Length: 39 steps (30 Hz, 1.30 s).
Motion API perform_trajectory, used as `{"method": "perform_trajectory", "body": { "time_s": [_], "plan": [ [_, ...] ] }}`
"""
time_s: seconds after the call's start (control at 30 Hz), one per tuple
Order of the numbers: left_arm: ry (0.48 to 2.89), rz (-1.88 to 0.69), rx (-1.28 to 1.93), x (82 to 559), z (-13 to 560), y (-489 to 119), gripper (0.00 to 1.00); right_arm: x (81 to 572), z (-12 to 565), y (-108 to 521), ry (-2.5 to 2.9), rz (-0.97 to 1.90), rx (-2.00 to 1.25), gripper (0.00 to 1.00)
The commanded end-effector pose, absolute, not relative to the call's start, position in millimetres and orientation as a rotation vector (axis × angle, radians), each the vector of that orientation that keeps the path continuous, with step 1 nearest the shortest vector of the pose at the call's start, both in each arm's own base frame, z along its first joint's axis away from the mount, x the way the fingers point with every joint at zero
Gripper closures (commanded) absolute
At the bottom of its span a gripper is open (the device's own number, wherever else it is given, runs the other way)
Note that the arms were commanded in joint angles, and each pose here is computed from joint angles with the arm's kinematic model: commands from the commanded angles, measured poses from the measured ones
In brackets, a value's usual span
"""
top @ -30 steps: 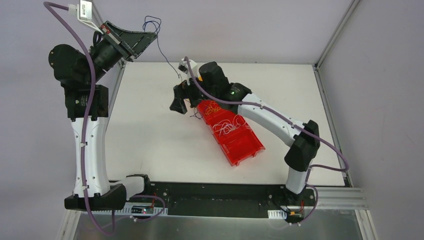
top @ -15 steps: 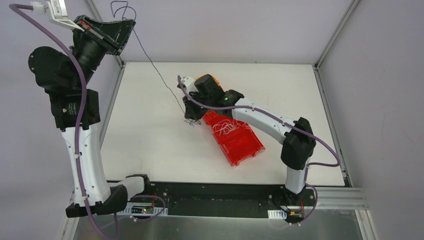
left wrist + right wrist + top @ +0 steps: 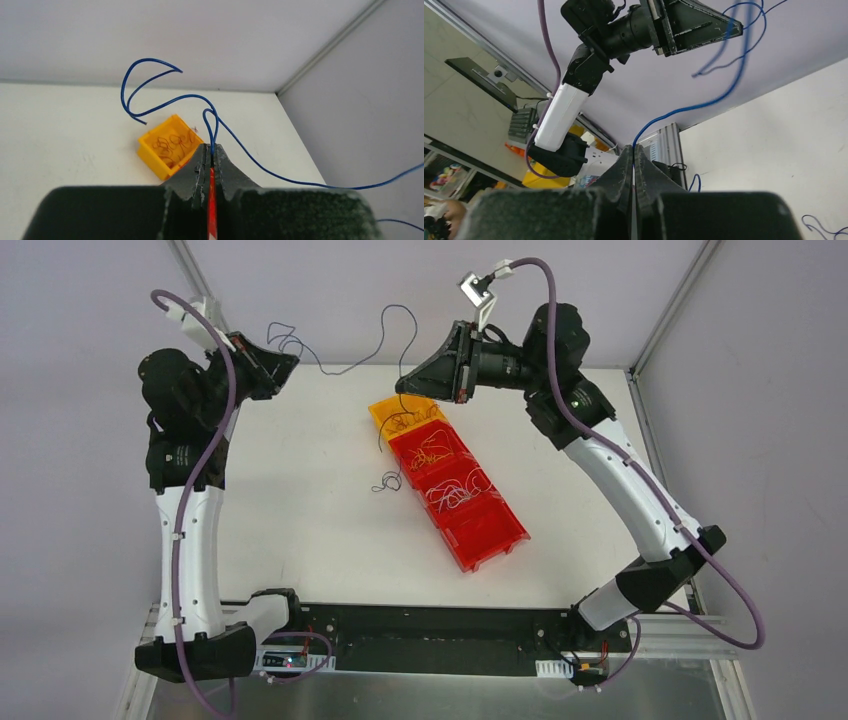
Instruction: Untangle the cables
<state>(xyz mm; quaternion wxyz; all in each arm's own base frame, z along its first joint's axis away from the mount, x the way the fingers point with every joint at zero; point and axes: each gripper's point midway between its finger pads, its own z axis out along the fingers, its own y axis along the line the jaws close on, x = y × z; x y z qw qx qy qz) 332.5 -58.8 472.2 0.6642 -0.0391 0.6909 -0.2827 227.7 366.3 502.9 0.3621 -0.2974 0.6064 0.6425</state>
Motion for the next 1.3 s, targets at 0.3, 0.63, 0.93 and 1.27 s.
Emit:
{"method": "perform_trajectory", "body": {
  "time_s": [0.3, 0.63, 0.93, 1.27],
  "plan": [
    [1.74, -1.257, 0.583, 247, 409, -208, 1.0, 224, 340, 285, 2.028, 1.362, -0.783, 1.0],
    [1.917, -1.247, 1.293, 177, 298, -334, 1.0, 182, 213, 207, 2.277, 1.106, -0.713, 1.0],
    [1.9, -1.059, 1.531, 178, 233, -352, 1.0, 216, 176, 220, 2.254, 1.105, -0.624, 1.0],
    [1.815, -0.991, 1.508, 195, 258, -351, 1.0, 223, 259, 239, 2.142, 1.25, -0.639, 1.0]
  ]
}}
